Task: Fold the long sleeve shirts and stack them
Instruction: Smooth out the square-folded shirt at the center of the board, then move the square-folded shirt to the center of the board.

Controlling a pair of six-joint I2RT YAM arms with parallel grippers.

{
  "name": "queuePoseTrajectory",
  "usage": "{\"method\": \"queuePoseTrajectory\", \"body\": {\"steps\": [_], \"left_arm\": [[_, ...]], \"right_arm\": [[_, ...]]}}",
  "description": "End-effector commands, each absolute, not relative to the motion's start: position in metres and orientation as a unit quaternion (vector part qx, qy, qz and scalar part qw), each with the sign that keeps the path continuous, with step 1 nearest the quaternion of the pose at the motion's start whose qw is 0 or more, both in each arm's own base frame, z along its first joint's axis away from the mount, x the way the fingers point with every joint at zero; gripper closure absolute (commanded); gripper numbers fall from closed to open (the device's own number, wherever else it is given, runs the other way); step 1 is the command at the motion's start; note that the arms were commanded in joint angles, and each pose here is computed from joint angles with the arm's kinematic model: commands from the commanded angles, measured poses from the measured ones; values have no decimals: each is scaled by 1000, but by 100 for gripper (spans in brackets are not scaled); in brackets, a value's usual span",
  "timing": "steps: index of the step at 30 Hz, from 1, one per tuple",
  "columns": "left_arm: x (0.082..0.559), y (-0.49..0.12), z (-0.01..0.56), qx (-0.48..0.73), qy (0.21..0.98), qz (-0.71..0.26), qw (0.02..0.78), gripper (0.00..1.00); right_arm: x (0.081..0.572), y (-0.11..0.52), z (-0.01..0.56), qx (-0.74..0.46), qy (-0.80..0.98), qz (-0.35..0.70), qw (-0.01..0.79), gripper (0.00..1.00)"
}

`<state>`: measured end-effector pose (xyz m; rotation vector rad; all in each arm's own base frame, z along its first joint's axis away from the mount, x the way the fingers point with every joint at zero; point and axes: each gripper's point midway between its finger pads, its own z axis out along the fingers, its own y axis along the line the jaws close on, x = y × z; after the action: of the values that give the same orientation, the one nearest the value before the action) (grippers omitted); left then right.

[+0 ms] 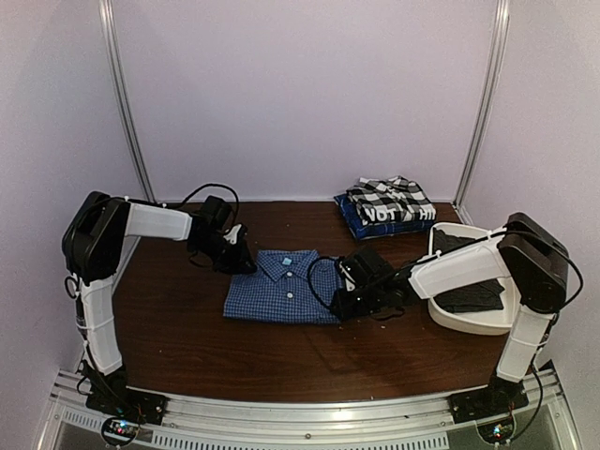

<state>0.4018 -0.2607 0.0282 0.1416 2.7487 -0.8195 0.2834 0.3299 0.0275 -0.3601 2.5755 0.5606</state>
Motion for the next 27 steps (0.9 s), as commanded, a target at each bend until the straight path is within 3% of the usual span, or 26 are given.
{"method": "queuePoseTrajectory", "body": {"steps": [1, 6, 14, 21, 27], "left_arm": [[408, -246, 57, 46, 952, -250, 171, 77], [394, -235, 86, 58, 948, -251, 189, 68], [355, -218, 77, 67, 953, -249, 162, 57], [332, -215, 61, 77, 954, -257, 133, 53], [313, -219, 44, 89, 958, -251, 107, 52]], "right_arm": [[267, 316, 21, -130, 950, 184, 216, 66], [274, 317, 40, -124, 945, 189, 238, 62], [293, 314, 73, -99, 932, 210, 279, 49], [306, 309, 88, -78, 923, 233, 294, 33], [311, 304, 93, -67, 918, 252, 298, 29]]}}
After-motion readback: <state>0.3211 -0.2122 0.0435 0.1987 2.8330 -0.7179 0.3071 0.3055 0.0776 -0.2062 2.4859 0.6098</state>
